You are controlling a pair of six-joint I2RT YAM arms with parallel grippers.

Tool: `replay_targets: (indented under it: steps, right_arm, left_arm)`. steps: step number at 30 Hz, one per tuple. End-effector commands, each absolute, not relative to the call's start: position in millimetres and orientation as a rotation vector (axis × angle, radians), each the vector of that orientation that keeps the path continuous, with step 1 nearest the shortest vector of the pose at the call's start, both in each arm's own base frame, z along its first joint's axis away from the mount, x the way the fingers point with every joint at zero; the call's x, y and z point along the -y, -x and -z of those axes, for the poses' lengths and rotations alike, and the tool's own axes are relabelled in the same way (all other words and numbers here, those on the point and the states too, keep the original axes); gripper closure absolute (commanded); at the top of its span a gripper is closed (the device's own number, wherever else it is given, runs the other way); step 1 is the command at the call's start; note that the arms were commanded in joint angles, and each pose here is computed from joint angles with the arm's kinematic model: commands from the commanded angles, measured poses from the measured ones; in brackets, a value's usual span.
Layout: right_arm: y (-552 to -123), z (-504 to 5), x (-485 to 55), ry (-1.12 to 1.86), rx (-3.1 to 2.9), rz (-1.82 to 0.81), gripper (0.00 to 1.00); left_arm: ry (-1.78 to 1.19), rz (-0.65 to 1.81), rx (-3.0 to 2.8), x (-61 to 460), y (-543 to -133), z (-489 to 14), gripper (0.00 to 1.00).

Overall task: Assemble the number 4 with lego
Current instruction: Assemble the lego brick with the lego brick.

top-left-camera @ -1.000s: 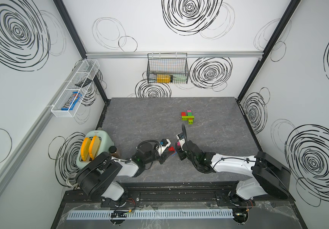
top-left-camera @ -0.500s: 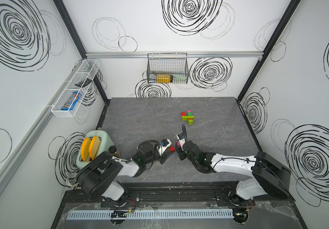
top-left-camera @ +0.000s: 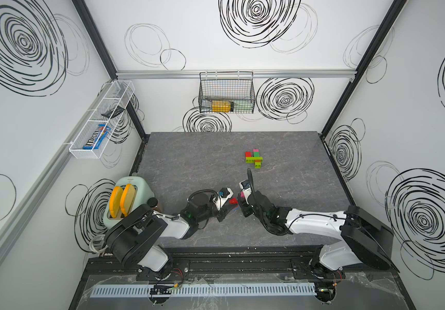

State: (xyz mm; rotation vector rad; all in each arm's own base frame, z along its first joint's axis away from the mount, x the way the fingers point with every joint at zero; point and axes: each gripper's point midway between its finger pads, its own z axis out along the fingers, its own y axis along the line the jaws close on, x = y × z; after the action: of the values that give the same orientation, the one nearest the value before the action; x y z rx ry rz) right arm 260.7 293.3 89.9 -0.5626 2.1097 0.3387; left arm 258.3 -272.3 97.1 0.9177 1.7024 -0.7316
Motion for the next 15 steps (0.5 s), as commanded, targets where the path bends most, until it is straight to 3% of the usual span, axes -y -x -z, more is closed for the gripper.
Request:
replay_targets:
  steps: [1, 15]
  right_arm:
    - [-185, 20, -241, 0.834, -2.529, -0.188, 1.00]
    - [-179, 24, -243, 0.848, -2.542, -0.234, 1.00]
  left_arm:
    - [-0.972, 0.720, -1.971, 256, -232, -33, 1.00]
    - [-0.999, 0.747, -2.045, 258, -210, -12, 1.00]
